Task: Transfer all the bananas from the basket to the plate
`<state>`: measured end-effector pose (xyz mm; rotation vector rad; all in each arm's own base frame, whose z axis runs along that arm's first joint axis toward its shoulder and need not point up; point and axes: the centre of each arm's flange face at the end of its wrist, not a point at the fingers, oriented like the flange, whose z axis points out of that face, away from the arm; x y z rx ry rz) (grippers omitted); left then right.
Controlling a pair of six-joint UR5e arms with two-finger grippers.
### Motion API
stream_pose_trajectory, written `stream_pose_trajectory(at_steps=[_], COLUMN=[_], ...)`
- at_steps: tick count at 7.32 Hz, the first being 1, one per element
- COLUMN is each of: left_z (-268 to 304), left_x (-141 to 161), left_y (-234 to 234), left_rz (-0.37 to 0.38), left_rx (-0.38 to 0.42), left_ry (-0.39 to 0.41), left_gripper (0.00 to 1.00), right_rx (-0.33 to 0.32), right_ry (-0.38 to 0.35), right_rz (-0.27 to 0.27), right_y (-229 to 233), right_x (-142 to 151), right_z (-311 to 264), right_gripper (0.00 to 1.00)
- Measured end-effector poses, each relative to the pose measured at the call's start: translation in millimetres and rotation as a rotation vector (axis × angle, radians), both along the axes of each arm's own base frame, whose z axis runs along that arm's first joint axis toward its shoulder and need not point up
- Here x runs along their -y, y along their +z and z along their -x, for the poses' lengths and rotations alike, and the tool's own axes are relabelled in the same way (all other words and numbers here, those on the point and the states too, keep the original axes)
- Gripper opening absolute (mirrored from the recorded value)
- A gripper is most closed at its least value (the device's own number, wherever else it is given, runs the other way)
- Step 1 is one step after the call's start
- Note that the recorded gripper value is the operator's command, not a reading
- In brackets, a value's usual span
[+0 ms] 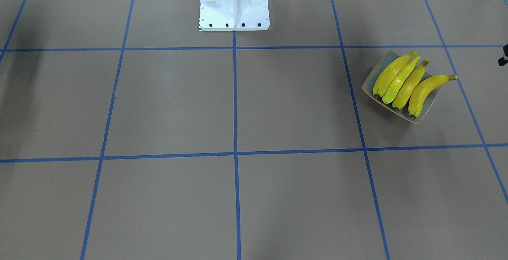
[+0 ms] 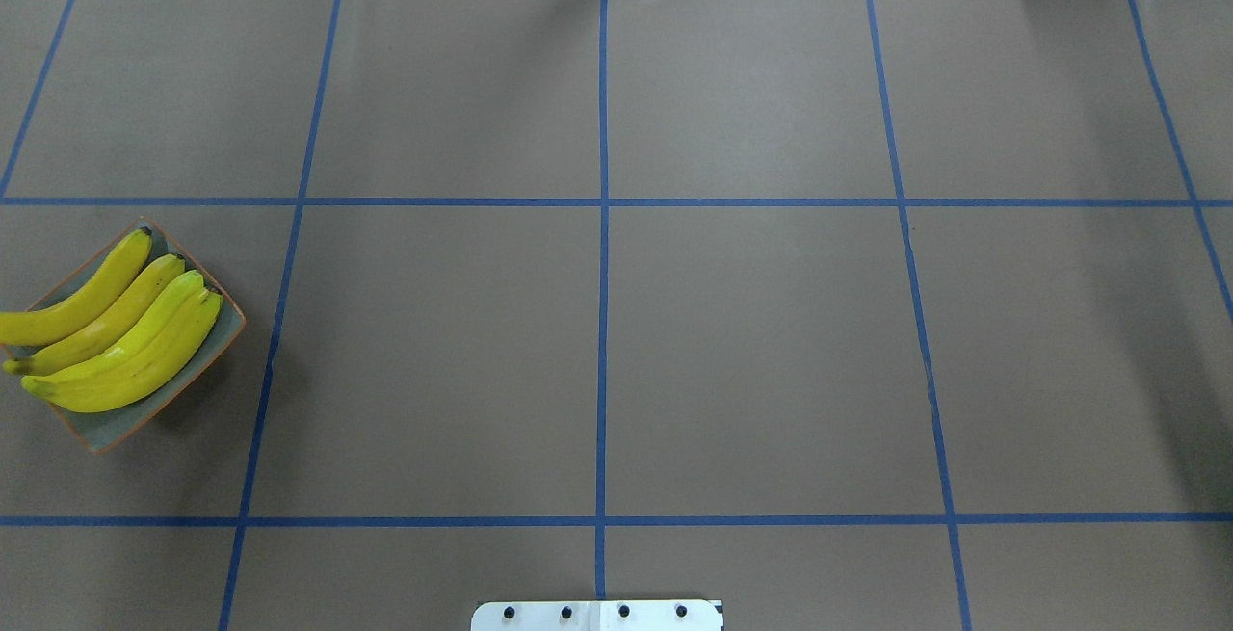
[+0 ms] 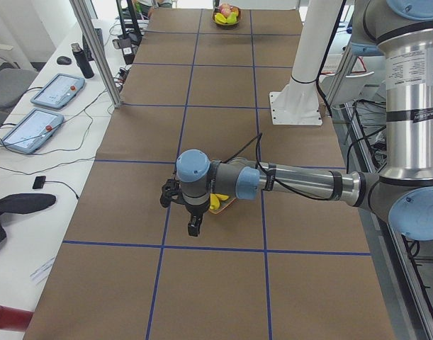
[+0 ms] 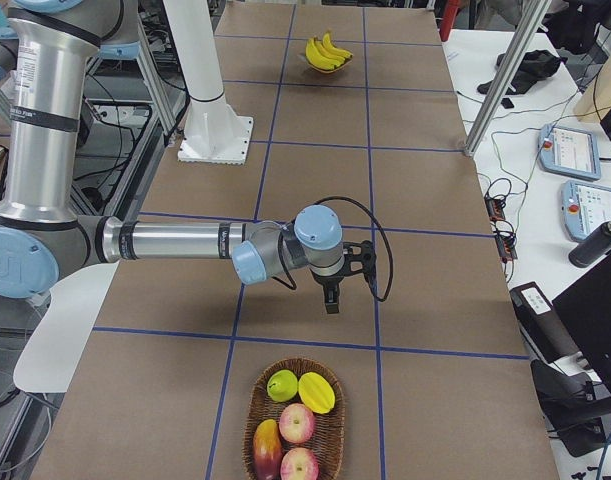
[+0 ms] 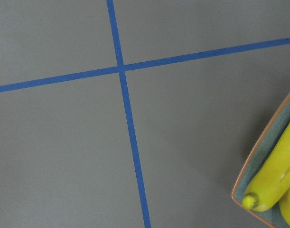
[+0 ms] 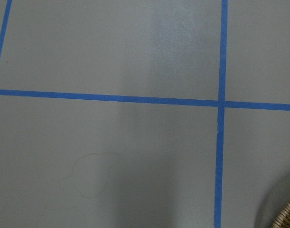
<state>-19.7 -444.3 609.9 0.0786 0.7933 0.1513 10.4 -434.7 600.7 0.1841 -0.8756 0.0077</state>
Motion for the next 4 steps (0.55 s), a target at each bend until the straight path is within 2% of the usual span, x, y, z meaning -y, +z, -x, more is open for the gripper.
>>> stream_pose_trajectory(at_steps=[4], left_z=[-0.4], left_x=[0.4], left_y=[-2.2], left_rz=[-0.003], left_rx=[-0.012], left_ry=[-0.004], left_gripper=[0.99], right_rx=[0.006], right_ry=[0.005], right_rz=[-0.009], right_y=[-1.1], right_x=[1.1], right_z=[-6.1], right_gripper=[1.0])
